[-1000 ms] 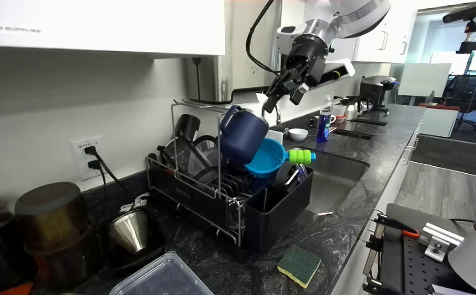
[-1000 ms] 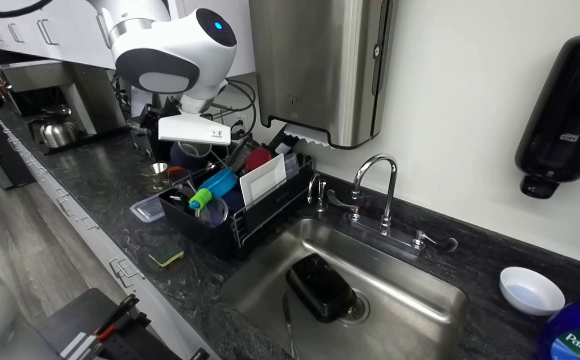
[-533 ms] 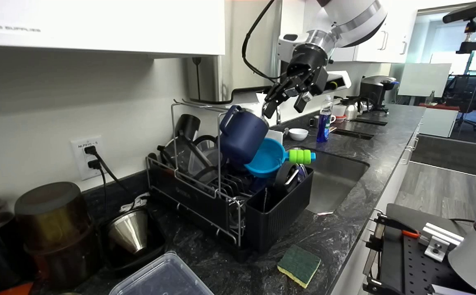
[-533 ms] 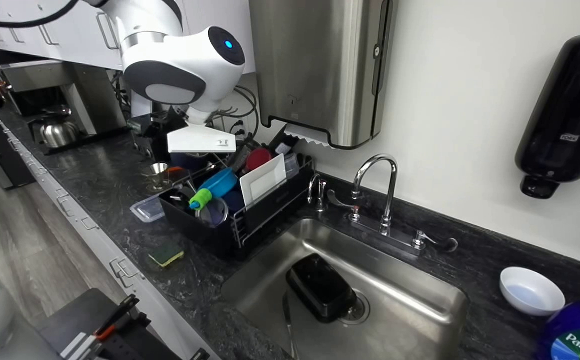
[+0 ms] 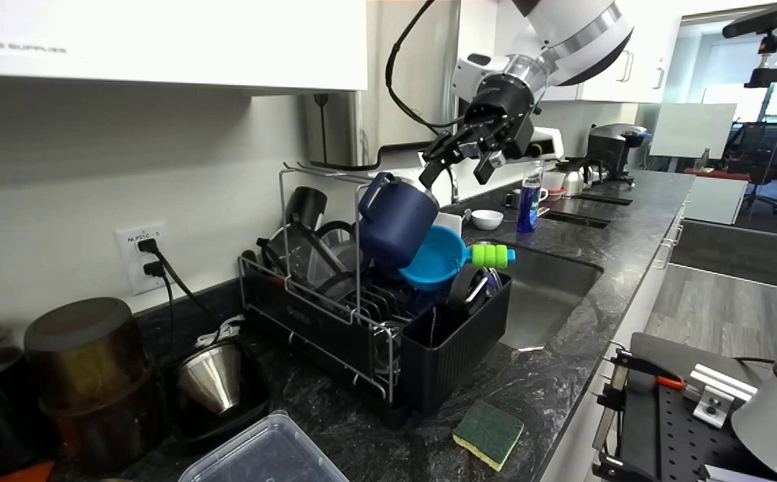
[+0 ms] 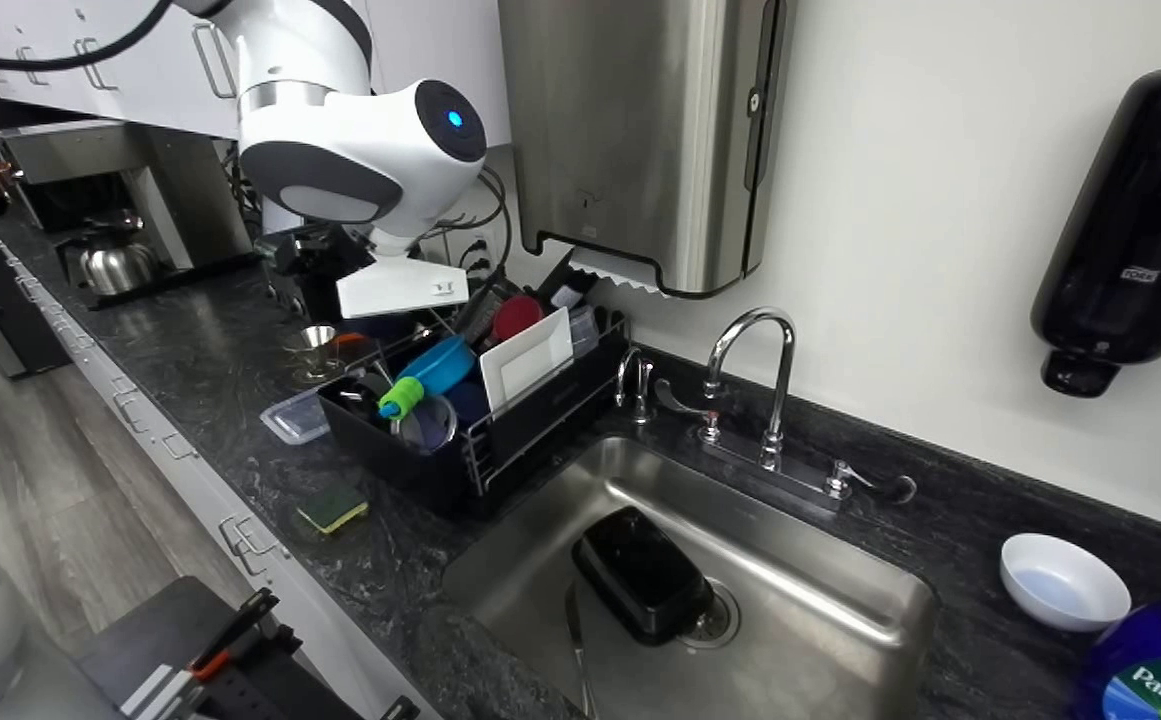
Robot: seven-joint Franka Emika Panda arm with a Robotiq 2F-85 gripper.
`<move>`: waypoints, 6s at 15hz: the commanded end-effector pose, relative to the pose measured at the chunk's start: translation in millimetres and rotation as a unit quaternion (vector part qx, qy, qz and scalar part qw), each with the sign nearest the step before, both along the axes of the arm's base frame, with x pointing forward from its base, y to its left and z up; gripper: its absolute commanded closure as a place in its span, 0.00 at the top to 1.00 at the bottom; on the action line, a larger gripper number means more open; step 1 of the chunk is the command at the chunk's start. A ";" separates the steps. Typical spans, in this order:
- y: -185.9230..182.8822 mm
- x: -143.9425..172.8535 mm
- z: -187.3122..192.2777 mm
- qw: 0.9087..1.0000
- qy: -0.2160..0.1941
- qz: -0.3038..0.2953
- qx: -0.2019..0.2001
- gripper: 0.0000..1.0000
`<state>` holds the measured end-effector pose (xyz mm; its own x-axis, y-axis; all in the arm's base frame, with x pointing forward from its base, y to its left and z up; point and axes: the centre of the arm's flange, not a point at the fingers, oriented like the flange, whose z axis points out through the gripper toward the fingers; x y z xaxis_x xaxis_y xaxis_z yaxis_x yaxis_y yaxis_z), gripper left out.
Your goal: Pick up the blue cup from the dish rack and put it in the sink.
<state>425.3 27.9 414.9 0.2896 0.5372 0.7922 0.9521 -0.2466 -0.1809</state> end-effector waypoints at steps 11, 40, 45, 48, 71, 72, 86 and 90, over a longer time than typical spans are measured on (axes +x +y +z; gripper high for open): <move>-7.6 9.8 -34.2 0.996 -0.086 0.024 0.025 1.00; 4.3 29.1 -69.2 0.988 -0.139 0.058 0.038 0.52; 1.2 28.3 -68.7 0.988 -0.141 0.057 0.037 0.18; -0.9 28.5 -67.8 0.987 -0.143 0.056 0.037 0.01; -4.1 -26.6 27.4 0.984 -0.114 0.111 0.076 0.02; -8.8 -30.6 28.9 0.985 -0.106 0.117 0.074 0.02; -160.2 -48.4 75.7 0.988 -0.108 0.079 -0.079 0.02; -218.9 -39.0 83.0 0.984 -0.119 0.017 -0.133 0.02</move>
<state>372.2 -160.6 493.4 0.0679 0.7045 0.7065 0.9802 -0.1791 0.0844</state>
